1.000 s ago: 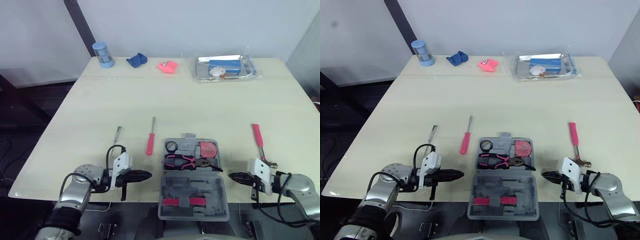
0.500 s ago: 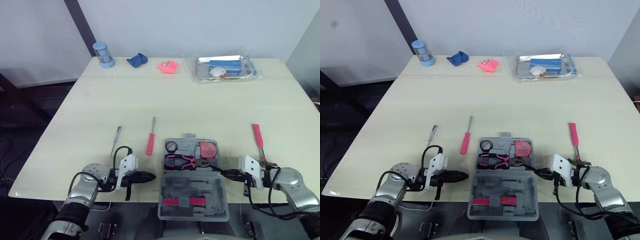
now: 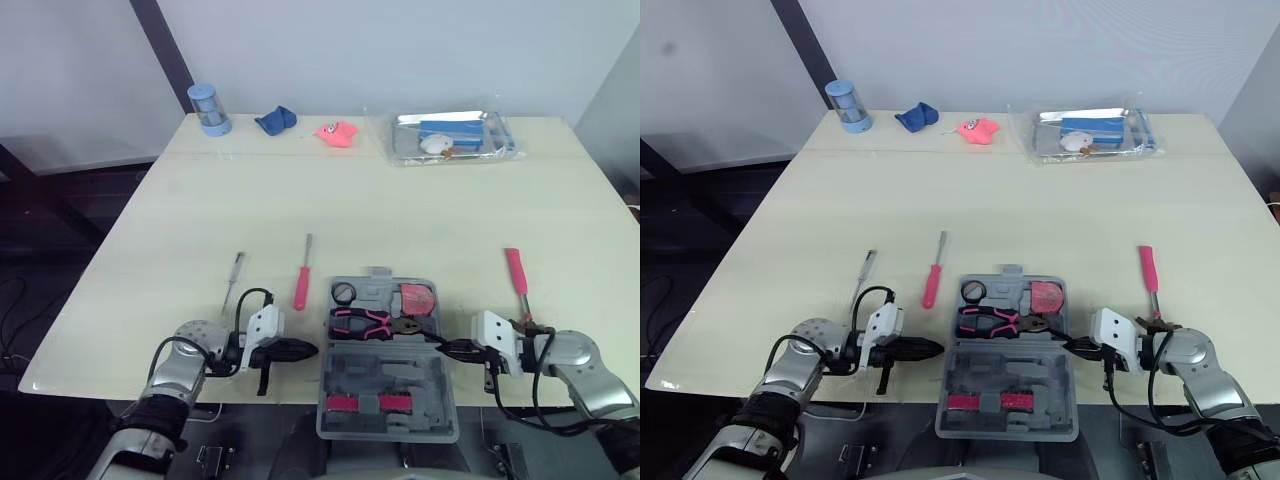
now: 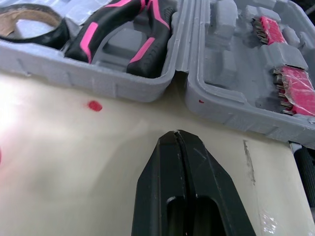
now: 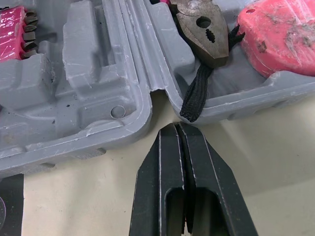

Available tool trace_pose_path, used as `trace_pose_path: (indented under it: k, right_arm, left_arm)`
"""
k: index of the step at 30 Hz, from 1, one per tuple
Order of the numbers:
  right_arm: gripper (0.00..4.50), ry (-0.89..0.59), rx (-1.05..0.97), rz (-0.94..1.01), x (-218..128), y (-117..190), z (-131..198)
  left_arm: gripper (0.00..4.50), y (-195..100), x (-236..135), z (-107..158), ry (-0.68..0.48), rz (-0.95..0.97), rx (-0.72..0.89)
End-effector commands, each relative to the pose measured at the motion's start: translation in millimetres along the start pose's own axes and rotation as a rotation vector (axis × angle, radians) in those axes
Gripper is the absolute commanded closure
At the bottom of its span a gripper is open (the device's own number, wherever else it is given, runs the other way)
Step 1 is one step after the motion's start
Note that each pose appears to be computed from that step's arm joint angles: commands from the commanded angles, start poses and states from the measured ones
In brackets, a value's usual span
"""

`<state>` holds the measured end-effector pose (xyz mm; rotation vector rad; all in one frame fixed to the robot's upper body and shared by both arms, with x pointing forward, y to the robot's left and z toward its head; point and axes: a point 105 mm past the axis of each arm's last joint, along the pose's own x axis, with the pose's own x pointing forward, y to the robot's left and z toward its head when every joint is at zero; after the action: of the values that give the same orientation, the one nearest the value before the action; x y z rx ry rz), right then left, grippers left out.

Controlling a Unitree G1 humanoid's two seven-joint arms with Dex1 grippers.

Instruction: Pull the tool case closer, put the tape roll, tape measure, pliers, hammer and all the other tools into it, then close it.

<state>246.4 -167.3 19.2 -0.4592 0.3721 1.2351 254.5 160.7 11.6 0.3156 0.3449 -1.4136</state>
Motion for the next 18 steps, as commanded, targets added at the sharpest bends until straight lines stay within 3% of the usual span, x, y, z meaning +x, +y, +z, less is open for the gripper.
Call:
trace_pose_path:
  k: [1,18]
  right_arm:
    - [4.48,0.005,-0.02,0.019,1.7,2.1,4.3]
    - [4.48,-0.009,-0.028,0.018,3.6,1.1,16.8]
  left_arm:
    - [4.5,-1.5,6.2,-3.9,0.023,-0.022,0.008]
    - [4.5,-1.4,31.2,7.9,-0.01,-0.049,0.016]
